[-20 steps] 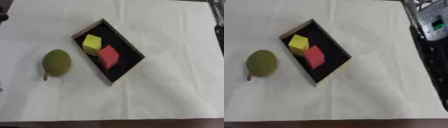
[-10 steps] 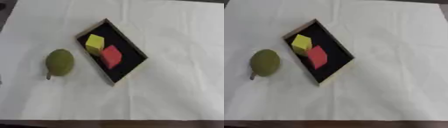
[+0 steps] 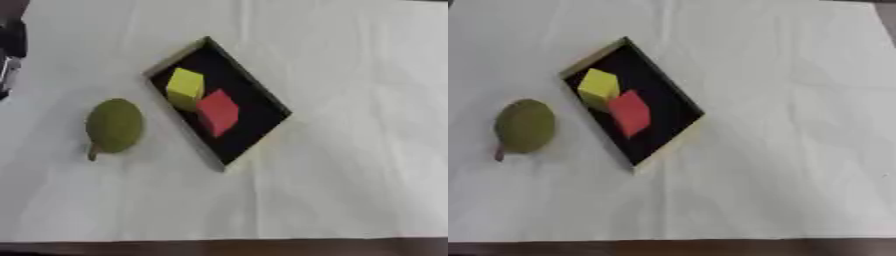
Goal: Pick up objects on the table and place them in the box.
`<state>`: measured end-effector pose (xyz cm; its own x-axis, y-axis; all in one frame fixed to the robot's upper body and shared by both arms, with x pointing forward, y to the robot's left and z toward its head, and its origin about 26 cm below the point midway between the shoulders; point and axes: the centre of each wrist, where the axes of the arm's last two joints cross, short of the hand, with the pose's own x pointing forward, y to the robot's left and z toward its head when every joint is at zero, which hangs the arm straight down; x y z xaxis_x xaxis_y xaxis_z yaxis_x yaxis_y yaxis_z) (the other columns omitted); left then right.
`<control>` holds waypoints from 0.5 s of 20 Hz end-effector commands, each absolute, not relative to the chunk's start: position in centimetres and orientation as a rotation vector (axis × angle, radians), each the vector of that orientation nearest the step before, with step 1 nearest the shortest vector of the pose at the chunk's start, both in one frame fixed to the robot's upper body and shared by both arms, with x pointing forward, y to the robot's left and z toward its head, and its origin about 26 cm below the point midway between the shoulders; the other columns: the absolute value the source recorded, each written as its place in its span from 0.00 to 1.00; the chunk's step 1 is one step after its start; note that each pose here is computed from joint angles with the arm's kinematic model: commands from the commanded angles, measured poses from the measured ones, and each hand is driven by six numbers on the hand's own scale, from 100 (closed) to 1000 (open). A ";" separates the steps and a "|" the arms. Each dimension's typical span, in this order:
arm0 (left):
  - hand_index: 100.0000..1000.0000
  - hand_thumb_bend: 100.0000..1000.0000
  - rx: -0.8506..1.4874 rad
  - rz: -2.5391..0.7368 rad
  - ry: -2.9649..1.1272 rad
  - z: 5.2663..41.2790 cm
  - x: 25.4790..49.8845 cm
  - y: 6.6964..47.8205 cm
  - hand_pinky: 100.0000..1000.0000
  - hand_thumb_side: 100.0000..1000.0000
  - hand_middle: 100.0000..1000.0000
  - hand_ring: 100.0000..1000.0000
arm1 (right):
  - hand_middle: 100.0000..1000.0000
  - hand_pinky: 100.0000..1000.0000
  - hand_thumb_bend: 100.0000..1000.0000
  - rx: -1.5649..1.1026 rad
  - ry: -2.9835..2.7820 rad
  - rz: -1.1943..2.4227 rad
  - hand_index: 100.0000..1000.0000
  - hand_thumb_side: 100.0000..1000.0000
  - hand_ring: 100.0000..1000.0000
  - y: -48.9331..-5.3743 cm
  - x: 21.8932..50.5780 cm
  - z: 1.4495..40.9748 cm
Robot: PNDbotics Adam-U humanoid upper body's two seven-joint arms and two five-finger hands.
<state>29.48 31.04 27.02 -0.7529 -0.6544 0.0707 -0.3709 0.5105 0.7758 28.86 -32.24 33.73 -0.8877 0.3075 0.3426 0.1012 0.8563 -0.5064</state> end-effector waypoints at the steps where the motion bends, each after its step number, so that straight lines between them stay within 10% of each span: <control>1: 0.86 0.20 0.939 -1.354 -2.252 28.3 28.9 31.4 0.72 0.43 0.75 0.74 | 0.65 0.97 0.00 -0.359 -2.650 0.716 0.75 0.48 0.82 -32.6 28.0 34.9; 10: 0.88 0.24 0.877 -1.701 -1.894 28.1 28.6 31.5 0.77 0.45 0.79 0.78 | 0.64 0.97 0.00 -0.362 -2.671 0.701 0.74 0.48 0.81 -32.6 28.1 34.8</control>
